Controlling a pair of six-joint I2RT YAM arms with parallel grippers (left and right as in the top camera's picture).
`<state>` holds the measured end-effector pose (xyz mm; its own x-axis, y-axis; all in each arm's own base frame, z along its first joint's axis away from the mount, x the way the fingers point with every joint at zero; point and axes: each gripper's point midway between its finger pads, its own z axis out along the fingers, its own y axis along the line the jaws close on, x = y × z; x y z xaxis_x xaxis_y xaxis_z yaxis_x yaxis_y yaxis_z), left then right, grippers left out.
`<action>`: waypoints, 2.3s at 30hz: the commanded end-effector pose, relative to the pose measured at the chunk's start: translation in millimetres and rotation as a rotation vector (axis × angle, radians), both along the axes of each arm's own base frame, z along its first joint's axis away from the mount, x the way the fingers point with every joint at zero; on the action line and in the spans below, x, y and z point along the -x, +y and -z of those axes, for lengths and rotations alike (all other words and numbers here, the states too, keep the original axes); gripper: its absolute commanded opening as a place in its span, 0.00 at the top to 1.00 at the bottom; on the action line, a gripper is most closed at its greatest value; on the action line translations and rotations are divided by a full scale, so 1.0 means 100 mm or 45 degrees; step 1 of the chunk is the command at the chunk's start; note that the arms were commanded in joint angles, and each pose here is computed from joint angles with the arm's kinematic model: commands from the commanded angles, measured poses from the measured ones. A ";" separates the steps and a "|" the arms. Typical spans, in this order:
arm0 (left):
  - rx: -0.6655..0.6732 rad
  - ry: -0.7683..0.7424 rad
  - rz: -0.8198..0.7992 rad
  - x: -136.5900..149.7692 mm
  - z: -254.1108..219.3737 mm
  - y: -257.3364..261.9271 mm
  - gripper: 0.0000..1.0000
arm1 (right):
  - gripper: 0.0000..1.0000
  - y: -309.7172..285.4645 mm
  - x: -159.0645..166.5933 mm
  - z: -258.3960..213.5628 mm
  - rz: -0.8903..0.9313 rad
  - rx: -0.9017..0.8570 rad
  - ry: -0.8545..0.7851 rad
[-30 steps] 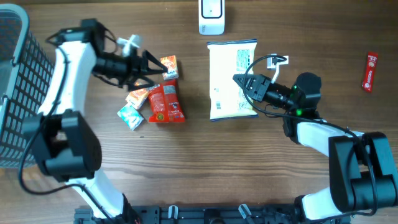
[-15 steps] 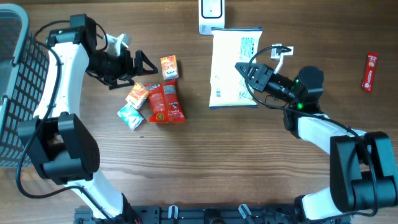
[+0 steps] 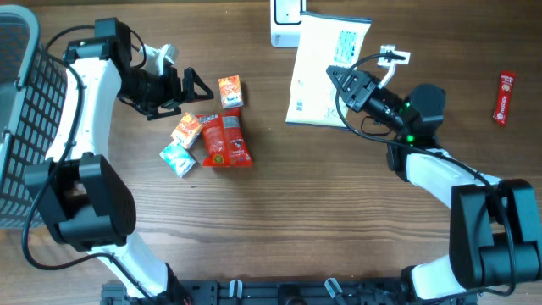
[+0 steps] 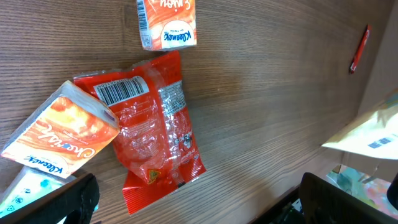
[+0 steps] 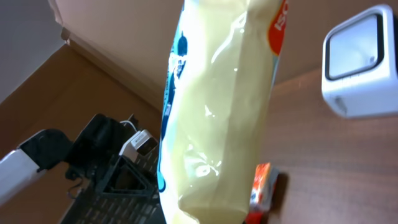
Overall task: Scan the item barcode
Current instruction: 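Lift the cream bag with the right gripper up toward the scanner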
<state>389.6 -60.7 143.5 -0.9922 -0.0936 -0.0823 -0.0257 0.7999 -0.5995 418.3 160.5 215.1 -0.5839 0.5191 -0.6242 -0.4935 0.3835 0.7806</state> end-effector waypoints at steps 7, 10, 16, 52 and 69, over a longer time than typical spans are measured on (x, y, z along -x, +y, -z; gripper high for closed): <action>-0.016 -0.028 0.010 -0.02 -0.04 0.01 0.00 | 0.95 -0.11 -0.28 -0.17 0.194 0.405 -0.330; -0.016 -0.028 0.010 -0.02 -0.04 0.01 0.00 | 0.95 -0.31 -0.39 -0.06 0.339 0.700 -0.305; -0.016 -0.028 0.010 -0.02 -0.04 0.01 0.00 | 0.96 -0.86 -0.32 -0.21 0.690 1.220 -0.255; -0.016 -0.028 0.010 -0.02 -0.04 0.01 0.00 | 0.96 -0.37 -1.04 0.22 0.876 2.746 -1.125; -0.016 -0.028 0.010 -0.02 -0.04 0.01 0.00 | 0.95 0.30 -1.59 -0.35 0.895 2.052 -1.237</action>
<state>390.2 -59.2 142.3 -0.9920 -0.0934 -0.0852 -0.0252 0.8064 -0.5908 574.0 166.1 215.3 0.0229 -0.9178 -0.3963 0.0743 0.3969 -0.9149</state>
